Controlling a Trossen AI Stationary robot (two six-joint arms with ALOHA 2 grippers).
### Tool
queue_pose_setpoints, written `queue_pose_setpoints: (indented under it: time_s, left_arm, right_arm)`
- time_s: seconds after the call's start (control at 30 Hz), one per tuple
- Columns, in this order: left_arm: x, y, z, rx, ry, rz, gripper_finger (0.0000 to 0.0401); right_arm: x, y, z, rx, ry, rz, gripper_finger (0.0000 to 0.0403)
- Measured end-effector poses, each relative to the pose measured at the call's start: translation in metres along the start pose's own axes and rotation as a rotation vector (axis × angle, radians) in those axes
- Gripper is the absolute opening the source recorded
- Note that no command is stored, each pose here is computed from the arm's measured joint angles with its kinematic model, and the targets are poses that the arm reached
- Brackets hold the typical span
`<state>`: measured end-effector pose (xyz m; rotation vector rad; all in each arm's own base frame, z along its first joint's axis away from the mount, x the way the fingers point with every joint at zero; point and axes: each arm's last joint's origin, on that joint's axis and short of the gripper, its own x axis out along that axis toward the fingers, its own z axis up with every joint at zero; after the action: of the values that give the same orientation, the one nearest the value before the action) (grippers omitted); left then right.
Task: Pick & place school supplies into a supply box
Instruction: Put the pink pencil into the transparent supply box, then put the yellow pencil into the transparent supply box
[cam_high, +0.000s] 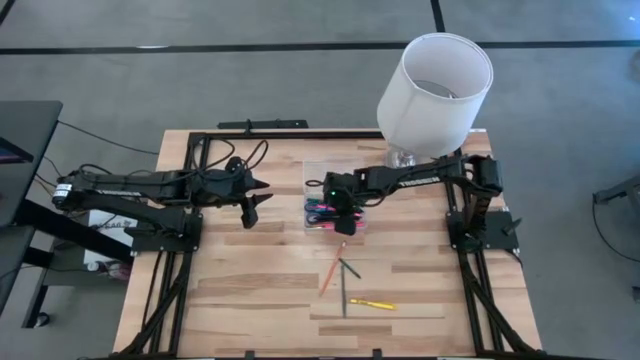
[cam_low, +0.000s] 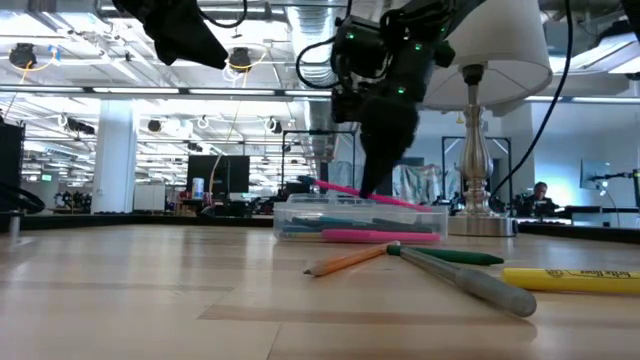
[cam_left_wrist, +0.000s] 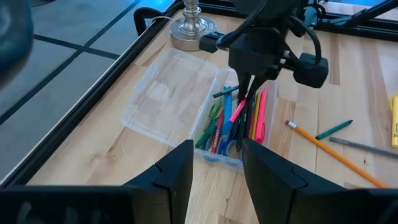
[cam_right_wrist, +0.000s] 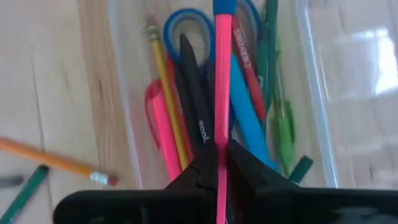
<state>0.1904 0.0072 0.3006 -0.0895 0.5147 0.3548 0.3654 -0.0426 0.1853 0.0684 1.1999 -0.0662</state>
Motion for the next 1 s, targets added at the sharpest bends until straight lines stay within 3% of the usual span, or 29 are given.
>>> queue_pose_setpoints:
  time_s: [0.53, 0.8, 1.0]
  left_arm:
    - [0.0, 0.0, 0.0, -0.027, -0.004, 0.003, 0.0132]
    - [0.017, -0.009, -0.004, -0.158, 0.069, -0.053, 0.0132]
    - [0.049, -0.04, -0.014, -0.137, 0.147, -0.12, 0.0132]
  right_arm:
    - [-0.008, 0.0, 0.0, 0.055, -0.011, -0.006, 0.0129]
    - [-0.063, 0.006, -0.006, 0.134, -0.084, -0.062, 0.0139]
    - [-0.096, 0.021, -0.027, 0.114, -0.021, -0.078, 0.013]
